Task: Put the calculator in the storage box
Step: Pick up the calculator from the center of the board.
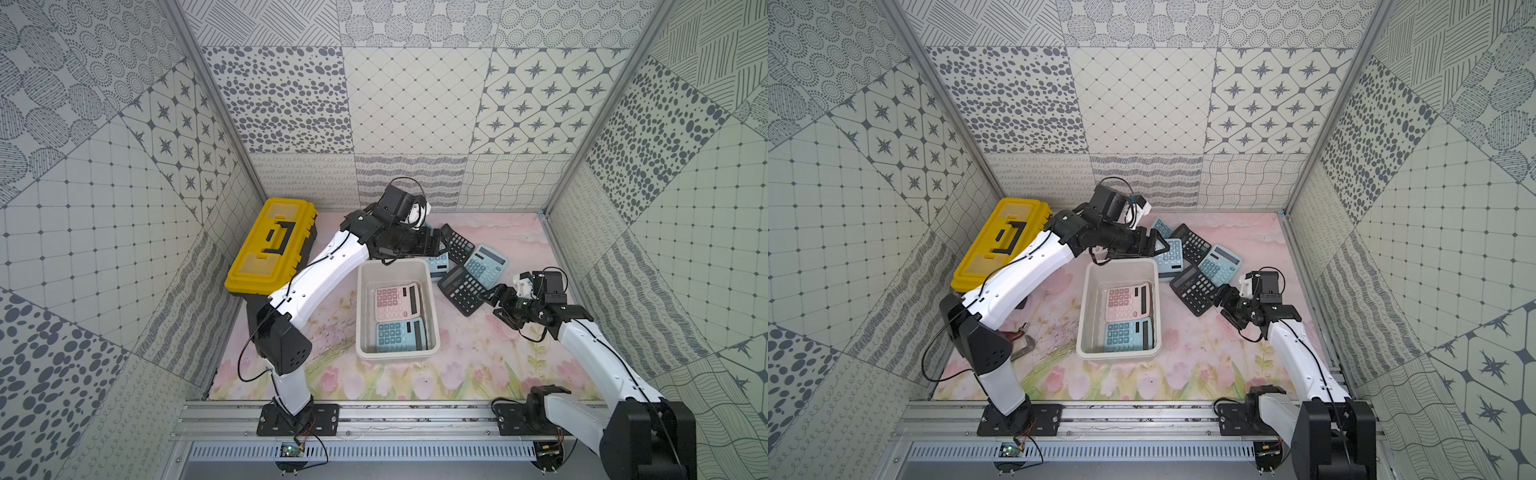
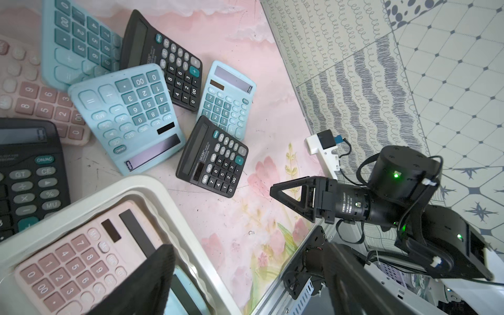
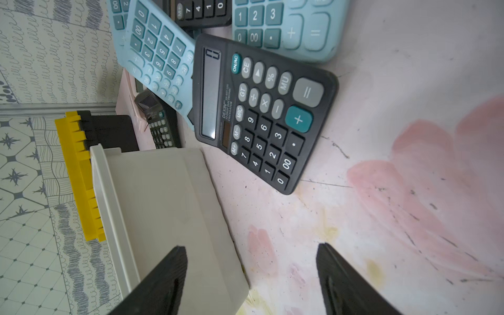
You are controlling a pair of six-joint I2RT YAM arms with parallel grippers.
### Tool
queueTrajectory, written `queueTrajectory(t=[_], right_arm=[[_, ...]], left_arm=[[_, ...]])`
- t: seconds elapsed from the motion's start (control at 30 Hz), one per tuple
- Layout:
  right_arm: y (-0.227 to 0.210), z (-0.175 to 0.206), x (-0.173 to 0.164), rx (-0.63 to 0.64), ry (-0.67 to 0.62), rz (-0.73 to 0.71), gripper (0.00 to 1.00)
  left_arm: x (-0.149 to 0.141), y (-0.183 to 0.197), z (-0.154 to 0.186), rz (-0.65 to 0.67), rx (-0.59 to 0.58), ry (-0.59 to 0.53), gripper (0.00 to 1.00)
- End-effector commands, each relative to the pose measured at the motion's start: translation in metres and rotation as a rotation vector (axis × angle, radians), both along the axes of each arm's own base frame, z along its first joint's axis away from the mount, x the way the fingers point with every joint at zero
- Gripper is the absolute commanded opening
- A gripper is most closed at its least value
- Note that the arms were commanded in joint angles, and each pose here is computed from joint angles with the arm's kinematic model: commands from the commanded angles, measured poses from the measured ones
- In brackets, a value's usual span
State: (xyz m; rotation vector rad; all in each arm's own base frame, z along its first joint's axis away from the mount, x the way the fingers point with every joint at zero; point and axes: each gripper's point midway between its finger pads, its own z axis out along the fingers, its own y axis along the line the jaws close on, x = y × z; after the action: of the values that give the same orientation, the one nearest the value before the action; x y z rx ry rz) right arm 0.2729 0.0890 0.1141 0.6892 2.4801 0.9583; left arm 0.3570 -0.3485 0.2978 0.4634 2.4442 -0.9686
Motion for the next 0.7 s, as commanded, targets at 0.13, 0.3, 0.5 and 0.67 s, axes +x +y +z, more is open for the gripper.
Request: queueTrajectory(t=[0.13, 0.3, 0.5, 0.67], right_arm=[[-0.003, -0.015, 0.030, 0.031, -0.076, -0.043, 0.73], [-0.003, -0.039, 0.034, 0.045, -0.043, -0.062, 0.69], [0.001, -0.057, 0.040, 0.081, -0.029, -0.063, 0.66], [0.003, -0.070, 0.040, 0.108, -0.015, -0.076, 0.66]], left_arm=[[0.022, -0.043, -0.038, -0.192, 0.061, -0.051, 0.85], [0.043, -0.063, -0.064, -0.202, 0.058, -0.015, 0.72], [0.068, -0.073, -0.111, -0.184, 0.112, -0.004, 0.71], [0.077, -0.076, -0.140, -0.179, 0.146, 0.021, 0.71]])
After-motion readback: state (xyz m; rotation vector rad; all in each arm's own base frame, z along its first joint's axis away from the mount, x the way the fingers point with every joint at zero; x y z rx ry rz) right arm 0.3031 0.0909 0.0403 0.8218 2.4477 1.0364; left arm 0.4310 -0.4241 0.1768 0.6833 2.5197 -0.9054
